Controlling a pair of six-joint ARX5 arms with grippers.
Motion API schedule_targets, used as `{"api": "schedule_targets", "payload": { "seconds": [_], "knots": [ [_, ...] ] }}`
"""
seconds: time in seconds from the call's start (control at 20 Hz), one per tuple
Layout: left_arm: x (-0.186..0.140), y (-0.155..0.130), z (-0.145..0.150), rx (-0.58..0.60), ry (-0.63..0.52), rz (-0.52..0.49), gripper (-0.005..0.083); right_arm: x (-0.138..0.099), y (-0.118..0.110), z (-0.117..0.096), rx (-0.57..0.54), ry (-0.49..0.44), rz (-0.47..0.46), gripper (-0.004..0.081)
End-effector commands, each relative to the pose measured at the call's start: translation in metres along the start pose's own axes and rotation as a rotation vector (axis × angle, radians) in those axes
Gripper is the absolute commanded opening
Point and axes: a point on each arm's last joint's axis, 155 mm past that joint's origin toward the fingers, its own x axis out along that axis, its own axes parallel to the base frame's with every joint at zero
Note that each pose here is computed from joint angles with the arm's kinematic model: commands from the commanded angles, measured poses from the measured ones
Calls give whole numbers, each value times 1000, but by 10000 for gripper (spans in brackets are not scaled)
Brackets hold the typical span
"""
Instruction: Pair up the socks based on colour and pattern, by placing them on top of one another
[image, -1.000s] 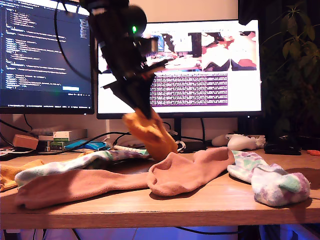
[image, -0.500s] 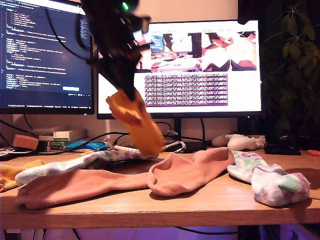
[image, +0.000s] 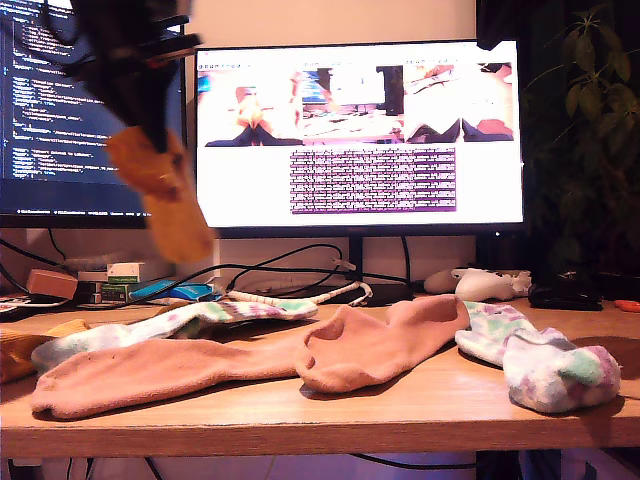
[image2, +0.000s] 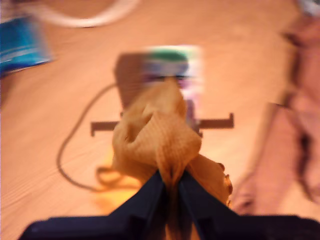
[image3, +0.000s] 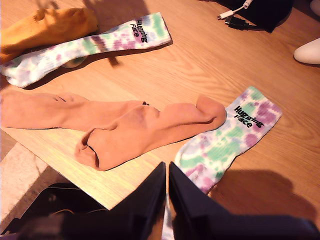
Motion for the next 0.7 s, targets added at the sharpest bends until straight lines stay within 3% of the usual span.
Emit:
{"api": "schedule_targets", "payload": {
  "seconds": [0.0,0.25,0.55,0.65],
  "knots": [
    [19,-5,-22,15,64,-23,-22,3,1,0,-8,4,3,-11],
    [31,-7,-60,-5,52,-39,-22,3,1,0,-8,6,3,-11],
    [64,13,-156,-98,186,-23,-22,3,2,-1,-8,8,8,-11],
    [63,20,-161,-116,194,-15,-22,2,4,-1,-9,8,16,-11]
  ]
}}
